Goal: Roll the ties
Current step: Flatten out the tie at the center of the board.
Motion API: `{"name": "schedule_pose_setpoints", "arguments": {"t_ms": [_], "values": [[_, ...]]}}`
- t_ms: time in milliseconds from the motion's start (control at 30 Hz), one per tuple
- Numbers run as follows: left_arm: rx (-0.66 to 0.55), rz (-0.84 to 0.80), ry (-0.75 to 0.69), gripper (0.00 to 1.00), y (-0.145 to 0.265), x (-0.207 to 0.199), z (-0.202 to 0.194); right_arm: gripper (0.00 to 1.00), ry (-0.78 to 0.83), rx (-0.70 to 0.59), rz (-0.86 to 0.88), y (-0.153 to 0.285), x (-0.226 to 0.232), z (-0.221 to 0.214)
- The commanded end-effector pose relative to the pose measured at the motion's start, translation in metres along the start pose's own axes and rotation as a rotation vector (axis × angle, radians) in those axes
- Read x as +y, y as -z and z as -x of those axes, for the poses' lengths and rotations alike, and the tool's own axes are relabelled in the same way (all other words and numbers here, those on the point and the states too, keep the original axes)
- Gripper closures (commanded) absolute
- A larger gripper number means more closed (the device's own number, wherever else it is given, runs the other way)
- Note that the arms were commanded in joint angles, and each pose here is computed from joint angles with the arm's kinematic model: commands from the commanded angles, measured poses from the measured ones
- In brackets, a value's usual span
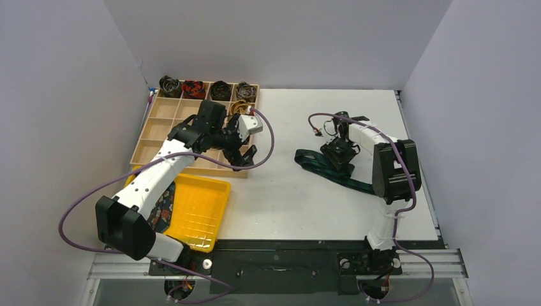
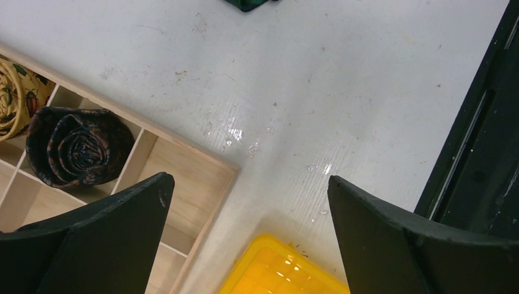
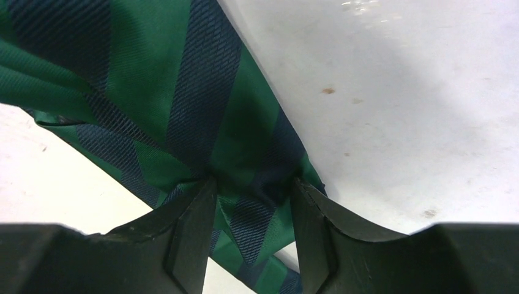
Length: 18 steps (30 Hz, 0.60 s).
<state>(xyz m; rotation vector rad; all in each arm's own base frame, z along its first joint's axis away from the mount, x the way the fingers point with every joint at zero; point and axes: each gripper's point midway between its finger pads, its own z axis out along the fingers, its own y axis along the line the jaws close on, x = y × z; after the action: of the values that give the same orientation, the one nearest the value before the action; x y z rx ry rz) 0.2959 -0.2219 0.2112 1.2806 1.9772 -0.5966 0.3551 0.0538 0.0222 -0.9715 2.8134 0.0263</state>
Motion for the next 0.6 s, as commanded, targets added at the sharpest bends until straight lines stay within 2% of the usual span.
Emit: {"name": "schedule_pose_setpoints", "arguments": {"t_ms": [0,167,200,267,300,333,367,433,500,567], "values": [[-0.039,-0.037,-0.121,0.03,-0.005,-0.006,0.004,0.56,0.077,0.101,0.147,-0.003,0.035,-0.018],[-0.016,-0.057,-0.220,0.03,-0.014,-0.015,-0.001,0.46,0.082,0.165,0.112,-0.010,0.037,-0.031],[-0.013,-0.055,-0.222,0.03,-0.015,-0.015,-0.002,0.49,0.072,0.172,0.110,-0.012,0.037,-0.032],[-0.014,-0.063,-0.224,0.03,-0.017,-0.016,-0.002,0.62,0.045,0.182,0.099,-0.011,0.034,-0.027],[-0.016,-0.065,-0.225,0.03,-0.017,-0.016,-0.001,0.74,0.043,0.191,0.100,-0.011,0.033,-0.026],[-0.017,-0.071,-0.226,0.03,-0.017,-0.017,-0.002,0.81,0.039,0.215,0.112,-0.012,0.033,-0.026],[-0.021,-0.075,-0.236,0.03,-0.017,-0.018,-0.001,0.96,0.038,0.222,0.123,-0.012,0.035,-0.026],[-0.031,-0.097,-0.259,0.03,-0.018,-0.022,-0.003,1.00,0.029,0.204,0.159,-0.010,0.041,-0.019],[-0.039,-0.104,-0.293,0.03,-0.017,-0.025,-0.005,1.00,0.013,0.087,0.237,0.001,0.055,0.003],[-0.041,-0.099,-0.315,0.03,-0.015,-0.025,-0.007,1.00,-0.033,-0.096,0.342,0.027,0.074,0.039]]}}
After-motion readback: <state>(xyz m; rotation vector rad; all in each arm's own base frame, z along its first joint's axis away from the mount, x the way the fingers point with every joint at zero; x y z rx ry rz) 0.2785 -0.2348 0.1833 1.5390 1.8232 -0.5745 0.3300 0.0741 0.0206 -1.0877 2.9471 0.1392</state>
